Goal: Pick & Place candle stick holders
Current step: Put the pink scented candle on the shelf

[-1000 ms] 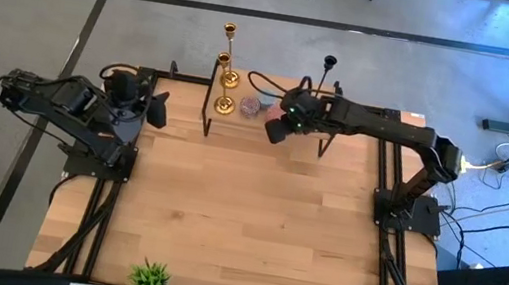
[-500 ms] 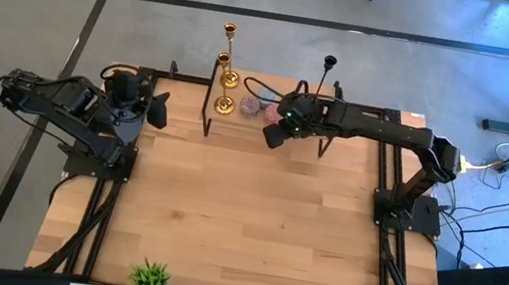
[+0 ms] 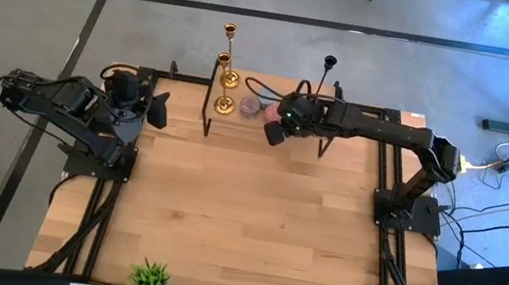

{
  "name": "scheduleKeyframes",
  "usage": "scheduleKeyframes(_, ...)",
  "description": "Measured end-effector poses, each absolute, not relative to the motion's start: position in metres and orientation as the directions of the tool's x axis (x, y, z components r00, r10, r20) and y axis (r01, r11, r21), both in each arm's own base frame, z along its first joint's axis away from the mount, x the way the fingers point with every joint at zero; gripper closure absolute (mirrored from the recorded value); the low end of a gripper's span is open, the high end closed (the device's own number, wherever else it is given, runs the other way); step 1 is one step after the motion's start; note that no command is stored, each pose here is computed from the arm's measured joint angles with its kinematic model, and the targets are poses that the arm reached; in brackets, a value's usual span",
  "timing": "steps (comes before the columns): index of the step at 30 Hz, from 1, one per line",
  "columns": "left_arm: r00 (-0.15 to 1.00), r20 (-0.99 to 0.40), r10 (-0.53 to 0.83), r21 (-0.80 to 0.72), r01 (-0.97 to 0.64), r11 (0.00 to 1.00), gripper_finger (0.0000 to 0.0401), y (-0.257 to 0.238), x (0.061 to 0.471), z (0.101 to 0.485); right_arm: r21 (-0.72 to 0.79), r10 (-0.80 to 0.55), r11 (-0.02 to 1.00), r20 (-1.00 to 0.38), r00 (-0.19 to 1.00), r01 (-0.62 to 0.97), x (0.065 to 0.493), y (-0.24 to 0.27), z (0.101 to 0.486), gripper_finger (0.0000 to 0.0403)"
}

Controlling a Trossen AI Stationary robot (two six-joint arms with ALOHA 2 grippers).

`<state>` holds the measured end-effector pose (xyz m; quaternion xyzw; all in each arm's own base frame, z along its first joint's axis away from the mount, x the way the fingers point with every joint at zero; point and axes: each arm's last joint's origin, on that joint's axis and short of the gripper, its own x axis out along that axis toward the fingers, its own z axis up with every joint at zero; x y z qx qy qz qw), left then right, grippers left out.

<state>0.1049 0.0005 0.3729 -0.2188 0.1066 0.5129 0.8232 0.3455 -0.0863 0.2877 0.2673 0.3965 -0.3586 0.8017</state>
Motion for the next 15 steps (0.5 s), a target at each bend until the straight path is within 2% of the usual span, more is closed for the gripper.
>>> scheduleKeyframes(15,0.452,-0.400,0.797,-0.251,-0.891,0.379,0.0150,0.0006,0.1048,0.3729,0.166,-0.369,0.601,-0.810,0.456,0.782,0.3480,-0.0870,0.2897,0.0402)
